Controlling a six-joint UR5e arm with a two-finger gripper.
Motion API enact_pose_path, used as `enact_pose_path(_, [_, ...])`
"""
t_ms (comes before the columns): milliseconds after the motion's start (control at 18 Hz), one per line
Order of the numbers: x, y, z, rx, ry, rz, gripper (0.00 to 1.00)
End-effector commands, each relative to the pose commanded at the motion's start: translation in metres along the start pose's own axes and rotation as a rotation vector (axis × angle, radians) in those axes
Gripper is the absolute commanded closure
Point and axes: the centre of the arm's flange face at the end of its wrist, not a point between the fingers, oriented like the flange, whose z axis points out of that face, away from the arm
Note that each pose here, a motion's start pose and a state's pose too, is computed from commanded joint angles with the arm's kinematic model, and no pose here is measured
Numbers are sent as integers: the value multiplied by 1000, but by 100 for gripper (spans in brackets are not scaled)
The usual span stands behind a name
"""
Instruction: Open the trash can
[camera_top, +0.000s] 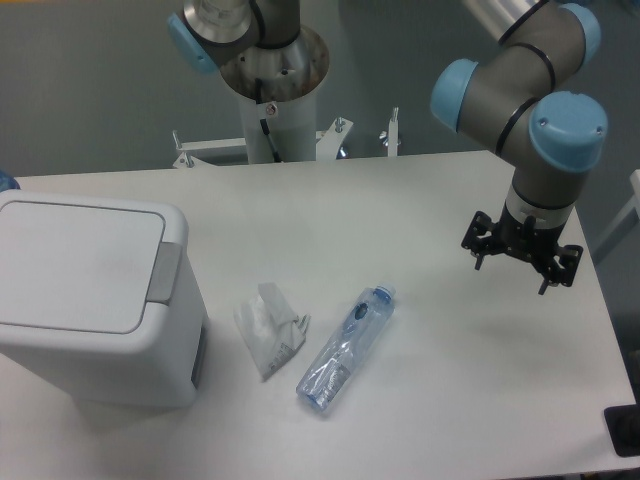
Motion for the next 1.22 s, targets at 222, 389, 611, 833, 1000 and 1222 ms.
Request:
enact_pose_path(222, [0,0,-1,3,0,2,0])
enact_pose_path(389, [0,-1,-2,7,-1,-1,0])
enact_pose_path(611, [4,-7,-9,40,0,-44,0])
enact_pose_path(833, [11,-30,-25,63,-20,-79,0])
enact_pose_path(1000, [30,-52,-41,71,-18,-139,0])
enact_pose_path(1222, [64,-86,-72,117,-30,-232,0])
